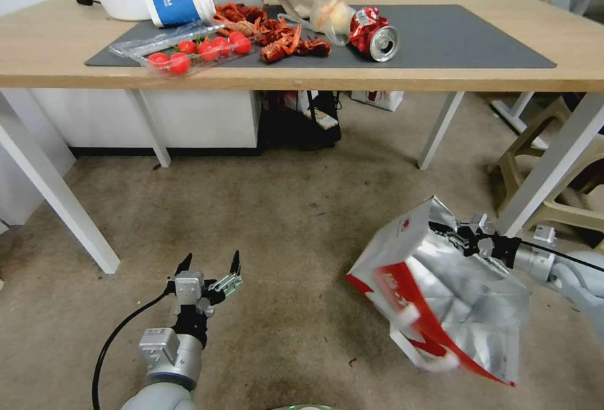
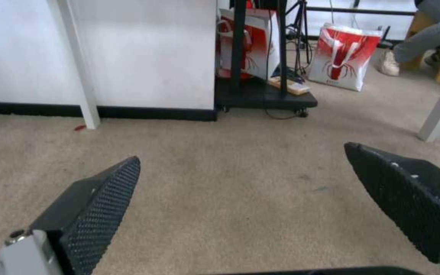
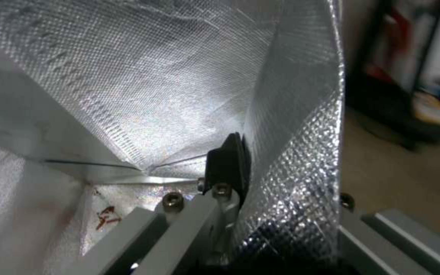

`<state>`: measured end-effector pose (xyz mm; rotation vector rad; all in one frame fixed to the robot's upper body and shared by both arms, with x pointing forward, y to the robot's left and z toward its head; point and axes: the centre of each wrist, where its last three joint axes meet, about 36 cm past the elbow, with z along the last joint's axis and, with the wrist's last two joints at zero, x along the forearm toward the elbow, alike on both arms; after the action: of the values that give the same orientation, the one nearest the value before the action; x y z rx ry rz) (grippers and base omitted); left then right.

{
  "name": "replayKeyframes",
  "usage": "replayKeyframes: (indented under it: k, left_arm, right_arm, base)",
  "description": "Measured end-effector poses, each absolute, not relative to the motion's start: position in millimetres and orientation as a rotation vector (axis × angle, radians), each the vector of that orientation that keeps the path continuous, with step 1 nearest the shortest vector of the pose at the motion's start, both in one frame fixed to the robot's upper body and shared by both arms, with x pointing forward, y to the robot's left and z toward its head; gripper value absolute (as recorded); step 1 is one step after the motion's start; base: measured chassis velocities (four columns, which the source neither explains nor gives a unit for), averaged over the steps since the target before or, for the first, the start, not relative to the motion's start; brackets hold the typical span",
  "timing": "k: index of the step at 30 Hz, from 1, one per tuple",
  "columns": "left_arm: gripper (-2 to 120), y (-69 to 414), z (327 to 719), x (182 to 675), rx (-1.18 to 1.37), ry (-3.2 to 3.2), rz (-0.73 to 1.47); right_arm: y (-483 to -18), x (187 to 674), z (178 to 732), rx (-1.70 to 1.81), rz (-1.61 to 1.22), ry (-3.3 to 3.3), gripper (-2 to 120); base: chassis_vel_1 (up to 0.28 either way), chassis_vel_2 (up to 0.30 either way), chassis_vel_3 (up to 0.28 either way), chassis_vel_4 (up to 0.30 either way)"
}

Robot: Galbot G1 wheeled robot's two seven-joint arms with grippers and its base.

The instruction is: Pick up the food delivery bag from the floor and place it on the table.

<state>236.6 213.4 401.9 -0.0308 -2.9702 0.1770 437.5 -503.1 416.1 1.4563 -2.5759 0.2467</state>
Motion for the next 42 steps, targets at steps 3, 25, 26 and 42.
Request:
replayKeyframes:
  k: [3,25,26,42]
  left_arm:
    - [100,212.0,406.3,236.5,-0.016,-2.969,0.177]
    - [100,210.5,418.5,232.9,-0.022,-2.952,0.156]
    - [100,210.2,418.4,232.7,-0.021,-2.95,0.153]
    - [100,206.8,418.9,229.9,0.011,-2.944,0.127]
  right_arm:
    - [-495.0,431.1,425.4,1.58,0.139,-2.553,0]
    - [-469.8,416.7,451.3,2.027,-0.346,-2.353,0]
    - [-471.6,417.5,451.3,2.036,-0.348,-2.349,0]
    - [-473.5,416.2,445.1,2.068,-0.356,-2.332,0]
  base:
    - [0.0,0.0,0.0,0.0]
    - [0.0,0.0,0.0,0.0]
    - [0.0,0.0,0.0,0.0]
    - [0.0,0.0,0.0,0.0]
